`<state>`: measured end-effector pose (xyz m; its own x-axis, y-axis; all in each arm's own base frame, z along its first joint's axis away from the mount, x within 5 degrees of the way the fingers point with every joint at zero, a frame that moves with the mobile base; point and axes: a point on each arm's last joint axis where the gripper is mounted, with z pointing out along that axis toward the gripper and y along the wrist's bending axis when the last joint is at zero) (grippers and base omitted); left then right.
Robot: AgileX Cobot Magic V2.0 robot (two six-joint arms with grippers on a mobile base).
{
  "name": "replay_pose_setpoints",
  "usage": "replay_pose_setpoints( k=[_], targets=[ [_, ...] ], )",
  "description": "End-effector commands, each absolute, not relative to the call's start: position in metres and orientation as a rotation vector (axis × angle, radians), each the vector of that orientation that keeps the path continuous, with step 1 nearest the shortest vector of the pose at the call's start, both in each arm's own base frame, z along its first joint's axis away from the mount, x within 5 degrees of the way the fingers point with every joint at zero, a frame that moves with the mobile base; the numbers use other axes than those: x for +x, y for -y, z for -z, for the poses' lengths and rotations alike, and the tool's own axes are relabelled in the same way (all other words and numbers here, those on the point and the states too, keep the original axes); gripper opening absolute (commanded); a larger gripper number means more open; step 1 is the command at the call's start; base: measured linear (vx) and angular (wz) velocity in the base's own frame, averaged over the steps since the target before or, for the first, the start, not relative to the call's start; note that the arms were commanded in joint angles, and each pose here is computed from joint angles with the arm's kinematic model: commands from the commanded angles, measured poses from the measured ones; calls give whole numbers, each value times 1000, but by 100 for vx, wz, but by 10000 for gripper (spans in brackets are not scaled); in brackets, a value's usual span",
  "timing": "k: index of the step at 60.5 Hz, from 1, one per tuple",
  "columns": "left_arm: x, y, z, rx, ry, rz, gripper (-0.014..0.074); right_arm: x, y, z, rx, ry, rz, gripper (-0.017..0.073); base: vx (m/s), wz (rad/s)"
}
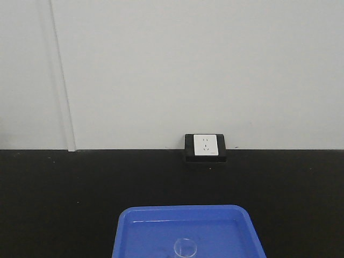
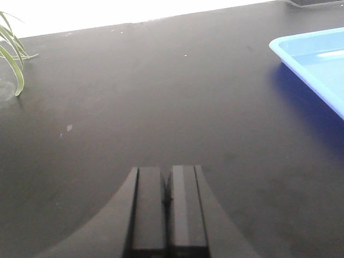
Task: Move beaker to silver tray on left bench
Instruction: 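Lower the open right gripper toward the glass beaker in the blue tray, then close the right gripper around the glass beaker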
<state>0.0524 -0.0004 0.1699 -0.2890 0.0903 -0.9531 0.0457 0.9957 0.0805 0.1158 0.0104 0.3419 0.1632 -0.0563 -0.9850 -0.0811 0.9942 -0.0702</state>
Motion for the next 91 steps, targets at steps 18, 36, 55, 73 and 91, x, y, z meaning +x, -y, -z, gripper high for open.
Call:
replay_pose_setpoints(
  k=[18, 36, 55, 73, 91],
  targets=[
    [54, 1, -170, 102, -1802, -32, 1, 205, -17, -338, -112, -1548, -33, -8, 0, 0],
    [54, 1, -170, 102, -1802, -32, 1, 213, -18, -329, -106, -1593, -45, 108, 0, 0],
    [54, 1, -170, 102, -1802, -32, 1, 213, -18, -332, -100, -1565, -52, 545, 0, 0],
    [54, 1, -170, 102, -1802, -32, 1, 213, -19, -336, -56, -1519, -99, 720, 0, 0],
    [54, 1, -170, 102, -1802, -32, 1, 231, -43, -270, -221, -1750, -172, 618, 0, 0]
  ],
)
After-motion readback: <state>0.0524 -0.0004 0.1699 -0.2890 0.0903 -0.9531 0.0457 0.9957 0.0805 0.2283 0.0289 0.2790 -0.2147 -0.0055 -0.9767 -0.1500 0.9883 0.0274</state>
